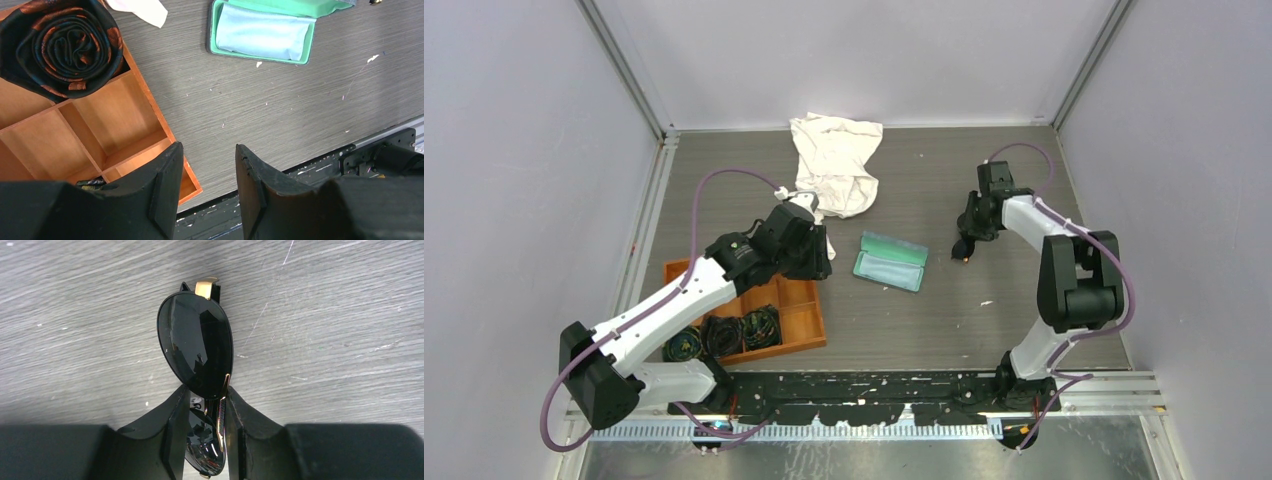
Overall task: Organize the sunglasses
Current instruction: Pick up the sunglasses from the center of the board.
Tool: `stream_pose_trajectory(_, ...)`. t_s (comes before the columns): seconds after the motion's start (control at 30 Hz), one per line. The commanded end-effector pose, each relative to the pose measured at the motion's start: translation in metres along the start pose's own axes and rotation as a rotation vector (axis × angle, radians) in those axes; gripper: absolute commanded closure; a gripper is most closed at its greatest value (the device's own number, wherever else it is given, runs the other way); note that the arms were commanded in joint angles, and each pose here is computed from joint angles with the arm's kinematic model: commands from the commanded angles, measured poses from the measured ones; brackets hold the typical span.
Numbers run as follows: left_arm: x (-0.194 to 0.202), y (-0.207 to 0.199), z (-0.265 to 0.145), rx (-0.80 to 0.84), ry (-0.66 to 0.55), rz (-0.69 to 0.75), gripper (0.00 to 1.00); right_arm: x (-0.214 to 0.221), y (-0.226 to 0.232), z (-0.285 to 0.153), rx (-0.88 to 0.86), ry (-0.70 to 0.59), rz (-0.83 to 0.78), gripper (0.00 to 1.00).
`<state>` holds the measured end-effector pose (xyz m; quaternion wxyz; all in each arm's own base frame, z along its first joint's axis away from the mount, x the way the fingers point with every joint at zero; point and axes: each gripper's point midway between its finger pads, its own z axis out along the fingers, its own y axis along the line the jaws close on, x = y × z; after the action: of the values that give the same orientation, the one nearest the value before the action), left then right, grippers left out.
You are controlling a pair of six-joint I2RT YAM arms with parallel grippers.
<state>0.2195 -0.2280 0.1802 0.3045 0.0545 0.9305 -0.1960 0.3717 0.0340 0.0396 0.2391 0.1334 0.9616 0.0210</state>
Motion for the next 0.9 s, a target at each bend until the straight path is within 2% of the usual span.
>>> stream_pose_trajectory(0.0, -0.007, -0.001, -0.001, -0.001, -0.030, 0.007, 0.56, -0.023, 0.013, -0.035, -0.085, -0.106, 0.004, 0.66)
stream_pose_trajectory(0.27, -0.009, 0.006, -0.004, -0.033, -0.046, 0.013, 0.56, -0.040, 0.033, -0.091, -0.222, -0.218, -0.016, 0.71)
stream_pose_trajectory(0.57, -0.020, 0.016, -0.010, -0.055, -0.074, -0.001, 0.55, -0.049, 0.063, -0.165, -0.386, -0.340, -0.144, 0.72)
stream_pose_trajectory(0.7, -0.025, 0.034, -0.015, -0.095, -0.077, -0.034, 0.55, -0.039, 0.084, -0.184, -0.423, -0.348, -0.293, 0.71)
stream_pose_trajectory(0.87, -0.028, 0.050, -0.024, -0.063, -0.095, -0.107, 0.55, -0.015, 0.122, -0.193, -0.469, -0.387, -0.549, 0.72)
